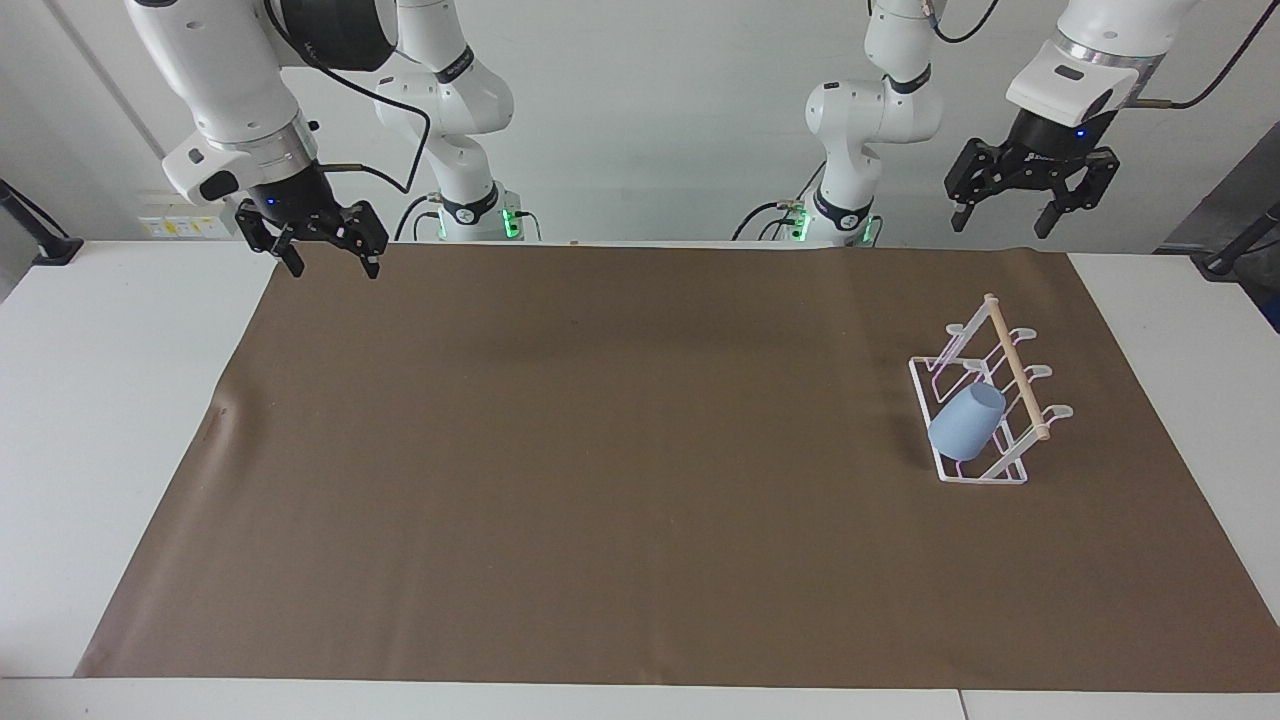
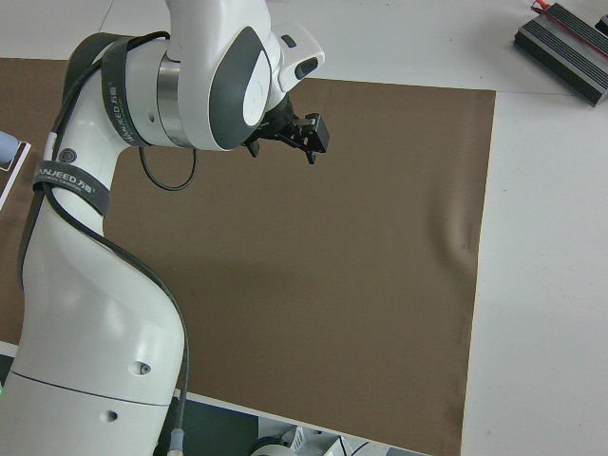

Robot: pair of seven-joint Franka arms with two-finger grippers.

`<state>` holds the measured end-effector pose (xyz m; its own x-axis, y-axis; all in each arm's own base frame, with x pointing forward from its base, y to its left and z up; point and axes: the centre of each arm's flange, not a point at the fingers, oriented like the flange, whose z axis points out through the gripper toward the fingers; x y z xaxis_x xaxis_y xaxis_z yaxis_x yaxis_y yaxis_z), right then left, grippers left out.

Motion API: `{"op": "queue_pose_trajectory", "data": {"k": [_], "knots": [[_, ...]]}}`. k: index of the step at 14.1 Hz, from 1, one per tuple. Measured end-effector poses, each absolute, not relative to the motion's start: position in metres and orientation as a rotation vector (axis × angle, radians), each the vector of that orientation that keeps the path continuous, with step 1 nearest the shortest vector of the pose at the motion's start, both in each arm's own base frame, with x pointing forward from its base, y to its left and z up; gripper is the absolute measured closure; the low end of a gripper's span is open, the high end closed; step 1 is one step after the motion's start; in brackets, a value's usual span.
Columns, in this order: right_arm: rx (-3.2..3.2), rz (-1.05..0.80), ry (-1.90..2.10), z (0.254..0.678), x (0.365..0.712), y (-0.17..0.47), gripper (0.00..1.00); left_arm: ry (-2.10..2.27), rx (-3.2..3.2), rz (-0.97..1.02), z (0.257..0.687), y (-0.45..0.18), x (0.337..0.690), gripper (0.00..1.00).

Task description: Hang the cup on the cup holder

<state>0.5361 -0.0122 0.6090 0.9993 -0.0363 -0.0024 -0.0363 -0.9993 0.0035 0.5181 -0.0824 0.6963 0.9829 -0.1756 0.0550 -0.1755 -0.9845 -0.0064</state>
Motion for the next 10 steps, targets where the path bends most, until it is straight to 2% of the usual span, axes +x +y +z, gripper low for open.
{"op": "queue_pose_trajectory", "data": {"k": [4,10], "knots": [[3.138,-0.004,-0.057,0.6090,0.5361,-0.0122,0.00,0.276,-3.125,-0.009,0.6910,-0.0811,0.5139,0.00],[3.138,-0.004,-0.057,0.6090,0.5361,-0.0122,0.00,0.276,-3.127,0.001,0.6894,-0.0804,0.5147,0.00]]}}
